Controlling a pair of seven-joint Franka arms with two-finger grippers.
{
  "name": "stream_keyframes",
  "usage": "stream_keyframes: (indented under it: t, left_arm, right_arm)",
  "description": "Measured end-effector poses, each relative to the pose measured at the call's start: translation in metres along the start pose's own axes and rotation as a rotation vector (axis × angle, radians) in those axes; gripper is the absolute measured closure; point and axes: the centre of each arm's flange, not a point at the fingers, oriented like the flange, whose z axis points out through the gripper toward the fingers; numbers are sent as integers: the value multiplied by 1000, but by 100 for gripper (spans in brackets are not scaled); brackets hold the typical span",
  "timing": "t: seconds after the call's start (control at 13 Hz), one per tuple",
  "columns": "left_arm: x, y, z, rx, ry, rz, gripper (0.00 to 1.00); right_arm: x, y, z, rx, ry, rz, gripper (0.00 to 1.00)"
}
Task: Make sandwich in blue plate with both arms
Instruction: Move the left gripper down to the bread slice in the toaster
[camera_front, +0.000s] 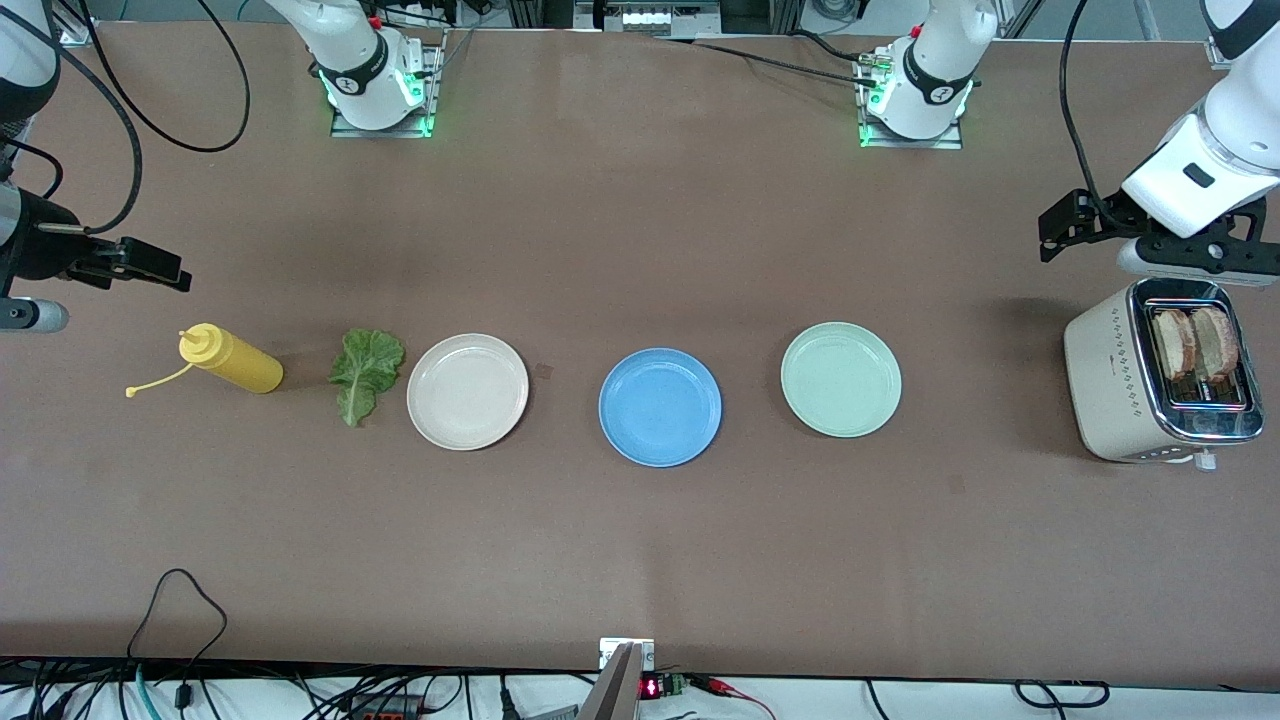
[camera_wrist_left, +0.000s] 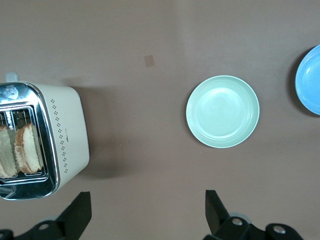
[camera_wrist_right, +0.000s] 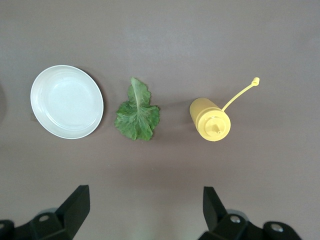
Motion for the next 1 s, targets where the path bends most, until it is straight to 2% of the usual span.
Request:
stream_keyframes:
  t: [0.46, 0.77, 1.0]
  left_arm:
    - [0, 2, 0, 0, -4, 5, 0]
    - [-4, 2, 5, -1, -47, 5, 0]
    - [1, -3, 32, -3, -147, -3, 0]
  right_arm:
    - [-2, 0, -9, 0, 18, -1, 0]
    - [-4, -4, -11, 0, 16, -7, 0]
    - [-13, -9, -21, -1, 12, -13, 0]
